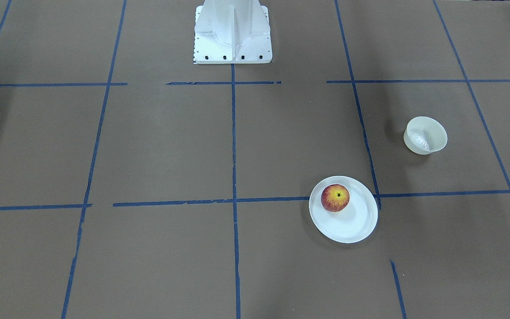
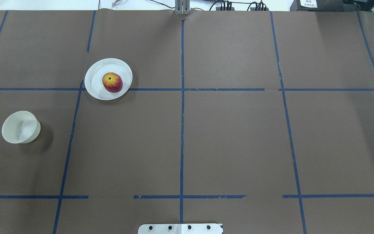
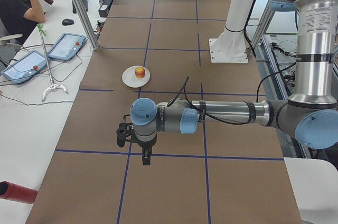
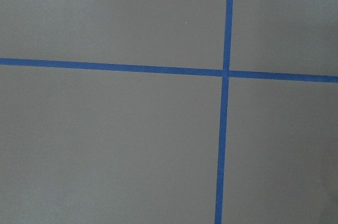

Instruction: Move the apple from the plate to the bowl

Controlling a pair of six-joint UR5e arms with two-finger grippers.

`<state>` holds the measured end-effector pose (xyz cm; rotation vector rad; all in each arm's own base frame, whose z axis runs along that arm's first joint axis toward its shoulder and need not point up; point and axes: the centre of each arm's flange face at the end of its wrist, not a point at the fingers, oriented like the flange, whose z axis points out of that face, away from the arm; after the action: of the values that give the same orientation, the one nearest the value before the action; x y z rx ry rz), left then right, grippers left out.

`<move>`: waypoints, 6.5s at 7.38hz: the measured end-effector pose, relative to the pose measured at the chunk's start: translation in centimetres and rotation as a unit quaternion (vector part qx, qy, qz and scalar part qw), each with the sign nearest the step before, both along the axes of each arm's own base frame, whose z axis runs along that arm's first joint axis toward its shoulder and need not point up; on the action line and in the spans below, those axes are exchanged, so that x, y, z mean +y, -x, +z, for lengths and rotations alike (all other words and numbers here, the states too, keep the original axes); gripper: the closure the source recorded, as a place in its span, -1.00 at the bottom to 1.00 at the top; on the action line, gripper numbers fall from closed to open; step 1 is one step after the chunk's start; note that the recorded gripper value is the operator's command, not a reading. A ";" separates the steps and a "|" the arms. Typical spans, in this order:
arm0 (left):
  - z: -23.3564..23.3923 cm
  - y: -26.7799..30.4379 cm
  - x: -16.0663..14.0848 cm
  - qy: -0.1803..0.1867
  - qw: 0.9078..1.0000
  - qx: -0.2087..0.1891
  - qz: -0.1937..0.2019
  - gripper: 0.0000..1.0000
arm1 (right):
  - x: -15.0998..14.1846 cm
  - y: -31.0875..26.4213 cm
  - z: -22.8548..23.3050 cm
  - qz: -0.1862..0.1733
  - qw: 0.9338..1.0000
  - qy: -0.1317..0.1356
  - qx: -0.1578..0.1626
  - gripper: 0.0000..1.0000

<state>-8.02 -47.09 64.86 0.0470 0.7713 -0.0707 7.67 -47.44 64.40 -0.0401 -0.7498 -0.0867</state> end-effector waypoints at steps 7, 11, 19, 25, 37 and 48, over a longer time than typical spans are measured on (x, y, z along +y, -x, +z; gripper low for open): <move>-13.6 -10.4 -5.0 -0.090 0.994 0.025 0.058 -1.00 | 0.0 0.0 0.0 0.000 1.000 0.000 0.000 -1.00; -28.1 -26.7 -8.5 -0.080 0.993 0.064 0.057 -1.00 | 0.0 0.0 0.0 0.000 1.000 0.000 0.000 -1.00; -33.3 -48.9 -13.7 0.036 0.998 0.043 -0.003 -1.00 | 0.0 0.0 0.0 0.000 1.000 0.000 0.000 -1.00; -29.7 -53.6 -14.0 0.022 0.999 0.023 -0.020 -1.00 | 0.0 0.0 0.0 0.000 1.000 0.000 0.000 -1.00; -31.1 -39.7 -7.6 -0.041 0.999 0.013 -0.013 1.00 | 0.0 0.0 0.0 0.000 1.000 0.000 0.000 -1.00; -10.1 -31.2 3.5 -0.034 0.999 0.007 -0.012 1.00 | 0.1 0.0 0.2 0.000 1.000 0.002 0.000 -1.00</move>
<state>23.22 -43.58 54.81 0.1203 0.7873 -0.0682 7.67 -47.33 64.57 -0.0445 -0.7501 -0.0849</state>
